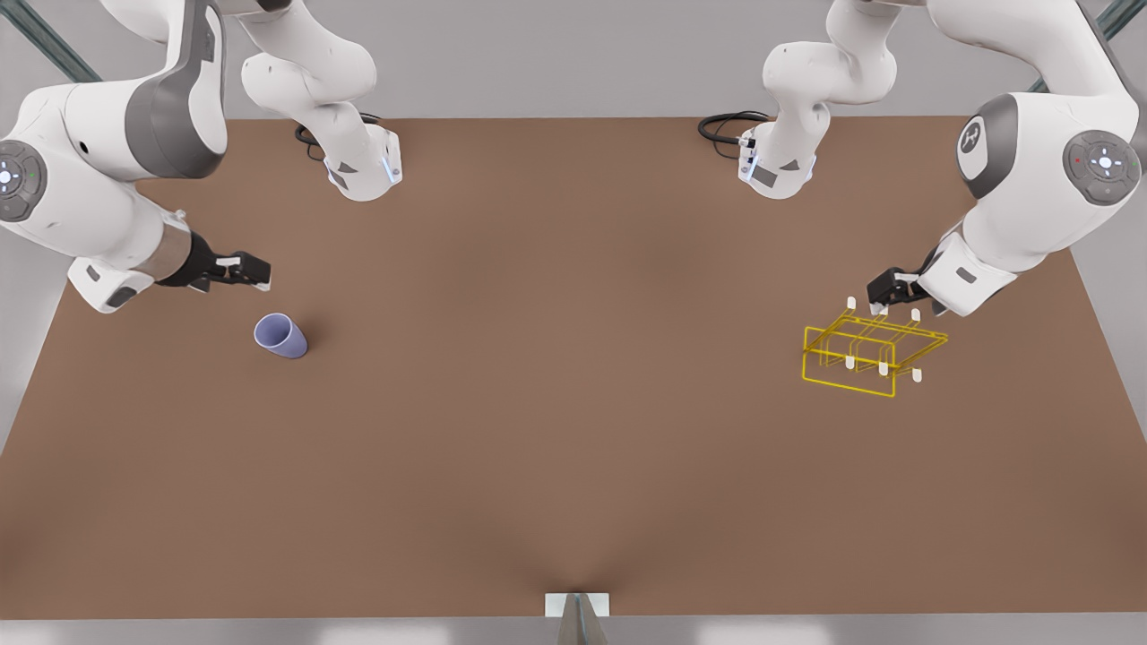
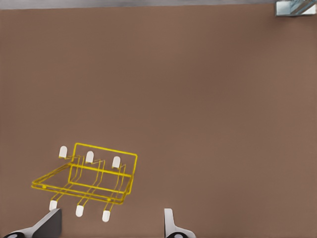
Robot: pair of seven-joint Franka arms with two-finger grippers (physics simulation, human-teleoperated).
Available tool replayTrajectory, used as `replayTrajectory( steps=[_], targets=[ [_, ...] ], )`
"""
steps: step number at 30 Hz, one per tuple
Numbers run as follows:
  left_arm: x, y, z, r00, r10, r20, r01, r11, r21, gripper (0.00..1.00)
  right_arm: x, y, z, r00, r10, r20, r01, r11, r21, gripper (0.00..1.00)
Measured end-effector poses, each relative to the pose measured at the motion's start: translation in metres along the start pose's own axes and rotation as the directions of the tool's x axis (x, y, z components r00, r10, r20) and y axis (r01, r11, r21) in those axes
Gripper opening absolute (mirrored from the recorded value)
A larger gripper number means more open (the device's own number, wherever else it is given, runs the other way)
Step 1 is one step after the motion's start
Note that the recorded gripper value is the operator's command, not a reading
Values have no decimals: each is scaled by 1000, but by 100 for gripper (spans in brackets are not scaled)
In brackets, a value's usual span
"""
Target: Place the cup on the cup holder
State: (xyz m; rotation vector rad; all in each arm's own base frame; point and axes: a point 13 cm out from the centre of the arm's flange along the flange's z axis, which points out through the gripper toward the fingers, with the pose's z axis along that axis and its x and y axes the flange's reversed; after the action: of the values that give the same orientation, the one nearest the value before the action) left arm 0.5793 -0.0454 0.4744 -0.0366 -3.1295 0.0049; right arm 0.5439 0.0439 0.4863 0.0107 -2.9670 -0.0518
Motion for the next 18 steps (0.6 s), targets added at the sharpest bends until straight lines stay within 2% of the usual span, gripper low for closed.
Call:
replayTrajectory(
  steps=[4,8,10,18],
  targets=[
    [-1,1,0,1000,-5,6,5,1000,0,100,-1,1,4,1000,1,-3,-1,1000,1,100],
    [-2,1,0,1000,-7,7,7,1000,0,100,9,25,111,984,-36,-172,42,999,31,100],
    [-2,1,1,1000,-7,5,7,1000,0,100,15,32,157,978,-52,-204,64,997,50,100],
    [0,0,-2,1000,-9,6,9,1000,1,100,-4,-22,255,996,-7,-91,13,998,67,100]
  ],
)
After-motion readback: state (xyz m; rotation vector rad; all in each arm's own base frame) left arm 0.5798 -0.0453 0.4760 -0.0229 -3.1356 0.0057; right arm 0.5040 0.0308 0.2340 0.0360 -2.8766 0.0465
